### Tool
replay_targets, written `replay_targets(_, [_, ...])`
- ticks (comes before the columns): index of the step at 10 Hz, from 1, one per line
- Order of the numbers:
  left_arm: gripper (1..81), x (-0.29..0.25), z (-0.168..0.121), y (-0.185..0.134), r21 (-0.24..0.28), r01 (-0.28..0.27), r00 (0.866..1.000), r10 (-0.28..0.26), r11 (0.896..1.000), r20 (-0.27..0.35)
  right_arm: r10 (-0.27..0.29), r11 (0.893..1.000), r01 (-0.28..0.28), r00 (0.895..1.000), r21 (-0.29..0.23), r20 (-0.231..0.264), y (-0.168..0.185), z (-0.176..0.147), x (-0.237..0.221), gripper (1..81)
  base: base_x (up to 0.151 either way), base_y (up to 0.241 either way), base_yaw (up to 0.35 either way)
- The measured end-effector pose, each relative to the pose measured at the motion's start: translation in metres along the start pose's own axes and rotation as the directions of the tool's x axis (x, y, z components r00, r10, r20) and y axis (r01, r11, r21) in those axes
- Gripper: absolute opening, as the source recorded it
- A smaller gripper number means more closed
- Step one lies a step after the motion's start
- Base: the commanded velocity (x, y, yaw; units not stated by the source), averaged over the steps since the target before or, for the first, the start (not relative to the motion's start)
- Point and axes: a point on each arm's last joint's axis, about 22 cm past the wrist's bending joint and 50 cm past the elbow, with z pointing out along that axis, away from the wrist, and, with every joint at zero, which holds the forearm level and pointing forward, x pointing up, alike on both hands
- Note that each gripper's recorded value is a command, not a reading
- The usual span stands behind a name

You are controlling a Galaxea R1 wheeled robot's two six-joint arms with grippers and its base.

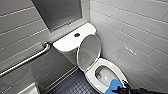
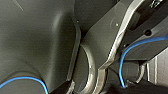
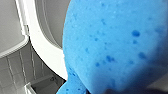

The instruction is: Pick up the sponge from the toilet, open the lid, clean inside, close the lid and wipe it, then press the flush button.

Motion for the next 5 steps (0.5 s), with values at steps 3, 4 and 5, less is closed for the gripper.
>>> replay_targets(3, [81.1,0.0,-0.002,-0.004,0.005,-0.002,1.0,0.002,1.0,0.001,0.065,0.998,-0.065,0.998,0.015,-0.021,0.041,-0.021,-0.023,1.0,0.0,0.0,0.0])
replay_targets(4, [81.1,0.0,-0.006,-0.01,0.012,-0.003,1.0,0.003,1.0,0.001,0.078,0.997,-0.078,0.997,0.007,-0.025,0.054,-0.028,-0.029,1.0,0.0,0.0,0.0])
replay_targets(5, [81.1,0.001,-0.011,-0.014,0.014,-0.005,1.0,0.005,1.0,-0.002,0.085,0.996,-0.086,0.996,-0.021,-0.029,0.07,-0.039,-0.032,1.0,0.0,0.0,0.0])
